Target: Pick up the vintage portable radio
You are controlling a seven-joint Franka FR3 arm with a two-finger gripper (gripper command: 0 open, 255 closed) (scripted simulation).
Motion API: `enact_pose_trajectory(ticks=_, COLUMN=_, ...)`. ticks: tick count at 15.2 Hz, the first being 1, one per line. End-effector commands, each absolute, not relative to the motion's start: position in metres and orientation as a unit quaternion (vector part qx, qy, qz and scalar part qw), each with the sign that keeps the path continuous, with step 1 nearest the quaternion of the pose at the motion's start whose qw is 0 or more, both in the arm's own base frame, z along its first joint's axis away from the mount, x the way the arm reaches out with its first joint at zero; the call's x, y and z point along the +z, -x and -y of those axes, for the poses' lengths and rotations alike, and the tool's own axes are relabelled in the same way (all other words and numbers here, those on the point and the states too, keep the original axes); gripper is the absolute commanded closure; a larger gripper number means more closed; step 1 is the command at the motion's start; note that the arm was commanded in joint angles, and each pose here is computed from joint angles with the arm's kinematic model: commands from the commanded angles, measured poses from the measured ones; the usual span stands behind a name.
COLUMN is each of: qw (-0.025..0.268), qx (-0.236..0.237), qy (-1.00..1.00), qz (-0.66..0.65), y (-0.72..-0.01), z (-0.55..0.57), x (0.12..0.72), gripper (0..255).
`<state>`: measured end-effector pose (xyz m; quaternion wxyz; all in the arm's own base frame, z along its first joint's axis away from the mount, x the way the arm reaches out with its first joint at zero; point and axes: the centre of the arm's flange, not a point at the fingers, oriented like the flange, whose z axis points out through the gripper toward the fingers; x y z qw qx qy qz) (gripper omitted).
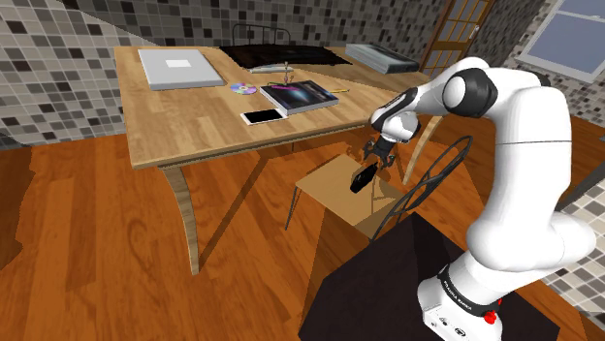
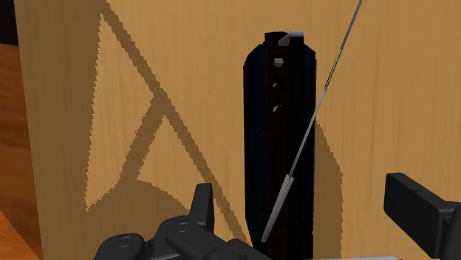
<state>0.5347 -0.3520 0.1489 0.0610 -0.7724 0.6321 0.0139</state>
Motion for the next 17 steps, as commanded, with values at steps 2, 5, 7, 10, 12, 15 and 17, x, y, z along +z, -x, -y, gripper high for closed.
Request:
enact_pose_trajectory(ticks=2, qw=0.061, qx=0.014, qy=0.772, qz=-0.632, y=-0.534, z=0.351, x=0.135, gripper=0)
enact_pose_trajectory(ticks=5, qw=0.061, qx=0.014, qy=0.772, qz=-0.632, y=-0.534, z=0.351, x=0.135, gripper=255)
enact_pose_trajectory(ticks=7, qw=0.061, qx=0.014, qy=0.772, qz=-0.632, y=-0.534, z=0.351, x=0.136, gripper=255)
enact_pose_trajectory(ticks=10, qw=0.061, qx=0.014, qy=0.772, qz=-0.632, y=-0.534, z=0.351, x=0.136, gripper=255)
enact_pose_trajectory(ticks=12, qw=0.061, qx=0.014, qy=0.772, qz=-0.632, y=-0.534, z=0.351, x=0.136, gripper=255)
enact_pose_trajectory(ticks=15, qw=0.061, qx=0.014, qy=0.772, qz=-0.632, y=-0.534, z=0.351, x=0.146, gripper=255)
enact_pose_trajectory(ticks=17, qw=0.061, qx=0.014, qy=0.772, qz=-0.632, y=-0.534, z=0.351, x=0.156, gripper=255)
